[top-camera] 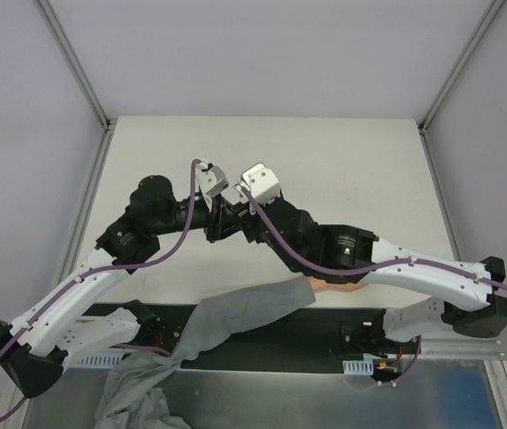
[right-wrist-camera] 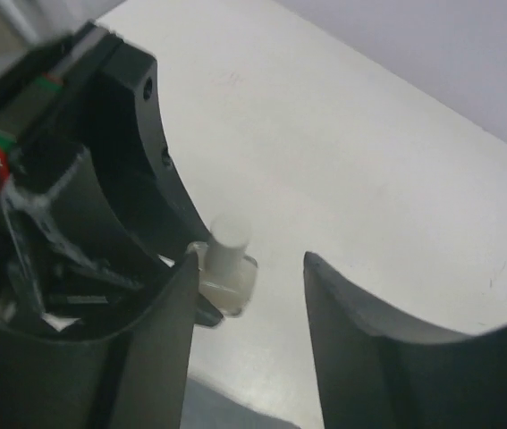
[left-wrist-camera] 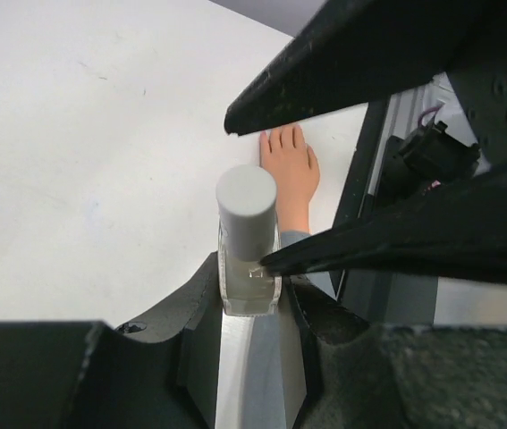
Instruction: Paint the nails
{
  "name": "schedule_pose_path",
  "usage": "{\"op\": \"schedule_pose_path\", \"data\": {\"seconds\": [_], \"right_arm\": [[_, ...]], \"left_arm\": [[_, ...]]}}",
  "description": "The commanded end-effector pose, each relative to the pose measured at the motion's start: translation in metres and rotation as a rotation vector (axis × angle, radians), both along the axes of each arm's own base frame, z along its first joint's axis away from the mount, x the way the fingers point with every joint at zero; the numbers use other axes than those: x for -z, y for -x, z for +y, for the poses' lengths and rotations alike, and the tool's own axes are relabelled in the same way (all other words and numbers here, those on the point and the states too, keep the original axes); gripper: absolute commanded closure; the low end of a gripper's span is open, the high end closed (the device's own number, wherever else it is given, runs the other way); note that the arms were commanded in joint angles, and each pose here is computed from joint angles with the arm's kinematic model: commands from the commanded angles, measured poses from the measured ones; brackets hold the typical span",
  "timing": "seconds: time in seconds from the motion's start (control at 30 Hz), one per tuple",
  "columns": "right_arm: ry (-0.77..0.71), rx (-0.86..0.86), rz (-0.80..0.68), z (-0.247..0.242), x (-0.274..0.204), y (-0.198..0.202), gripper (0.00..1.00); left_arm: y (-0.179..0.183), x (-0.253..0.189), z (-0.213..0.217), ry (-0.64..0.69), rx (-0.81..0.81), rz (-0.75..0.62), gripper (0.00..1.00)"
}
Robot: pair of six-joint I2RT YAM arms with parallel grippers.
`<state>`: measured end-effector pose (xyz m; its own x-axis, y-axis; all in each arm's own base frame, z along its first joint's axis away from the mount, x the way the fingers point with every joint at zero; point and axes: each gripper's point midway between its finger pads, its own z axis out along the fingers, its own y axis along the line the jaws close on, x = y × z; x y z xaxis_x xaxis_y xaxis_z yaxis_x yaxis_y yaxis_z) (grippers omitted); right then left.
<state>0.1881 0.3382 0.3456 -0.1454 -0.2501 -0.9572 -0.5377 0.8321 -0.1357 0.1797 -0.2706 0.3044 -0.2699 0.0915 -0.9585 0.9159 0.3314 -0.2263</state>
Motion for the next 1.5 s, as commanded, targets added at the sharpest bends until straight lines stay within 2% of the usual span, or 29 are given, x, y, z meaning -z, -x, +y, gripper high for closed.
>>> {"op": "schedule_pose_path", "data": {"seconds": [0.0,0.03,0.07,0.13,0.17,0.23,0.27,0.3,0.43,0.7,1.0,1.1,1.13,1.2,1.23,1.3,1.33,1.4,1.43,1.47], "right_arm": [[0.097,-0.408,0.054,-0.003,-0.002,0.042,0.42],[0.083,-0.448,0.06,-0.012,-0.006,0.044,0.39],[0.064,-0.567,0.099,-0.008,-0.005,0.06,0.35],[0.025,-0.63,0.117,-0.021,-0.011,0.062,0.34],[-0.009,-0.747,0.146,-0.019,-0.014,0.08,0.31],[-0.044,-0.83,0.155,-0.024,-0.017,0.085,0.29],[-0.083,-0.945,0.166,-0.027,-0.025,0.104,0.28],[-0.107,-0.99,0.151,-0.027,-0.031,0.109,0.28],[-0.197,-1.102,0.14,-0.022,-0.05,0.117,0.28],[-0.297,-1.28,0.203,0.006,-0.069,0.128,0.35],[-0.336,-1.382,0.255,0.015,-0.072,0.138,0.56],[-0.337,-1.391,0.27,0.015,-0.069,0.14,0.73],[-0.336,-1.391,0.288,0.015,-0.064,0.14,0.82],[-0.336,-1.388,0.299,0.014,-0.06,0.141,0.9],[-0.336,-1.38,0.302,0.014,-0.057,0.14,0.97],[-0.328,-1.315,0.302,0.013,-0.045,0.133,1.0],[-0.326,-1.282,0.289,0.012,-0.043,0.13,0.99],[-0.312,-1.092,0.246,0.01,-0.029,0.107,1.0],[-0.296,-0.984,0.225,0.008,-0.024,0.093,1.0],[-0.251,-0.577,0.124,-0.006,-0.018,0.031,1.0]], "left_arm": [[0.025,-0.029,0.005,0.103,0.095,-0.096,1.0],[0.03,-0.029,0.007,0.109,0.11,-0.101,1.0],[0.042,-0.023,0.007,0.099,0.163,-0.077,1.0],[0.058,-0.026,0.008,0.111,0.244,-0.079,1.0],[0.079,-0.029,0.008,0.127,0.359,-0.072,1.0],[0.099,-0.034,0.01,0.14,0.481,-0.058,1.0],[0.107,-0.037,0.011,0.148,0.535,-0.046,1.0],[0.123,-0.038,0.016,0.156,0.63,-0.033,1.0],[0.138,-0.045,0.022,0.168,0.736,-0.027,1.0],[0.14,-0.053,0.022,0.177,0.764,-0.049,1.0],[0.137,-0.053,0.02,0.176,0.772,-0.048,1.0],[0.131,-0.053,0.016,0.173,0.743,-0.05,1.0],[0.129,-0.055,0.015,0.173,0.731,-0.055,1.0],[0.114,-0.056,0.009,0.168,0.644,-0.065,1.0],[0.106,-0.059,0.006,0.167,0.597,-0.07,1.0],[0.088,-0.06,0.003,0.162,0.502,-0.073,1.0],[0.066,-0.062,0.0,0.157,0.372,-0.079,1.0],[0.034,-0.062,0.004,0.142,0.186,-0.085,1.0],[0.006,-0.06,0.011,0.122,0.015,-0.093,1.0],[-0.009,-0.057,0.016,0.107,-0.078,-0.095,1.0]]}}
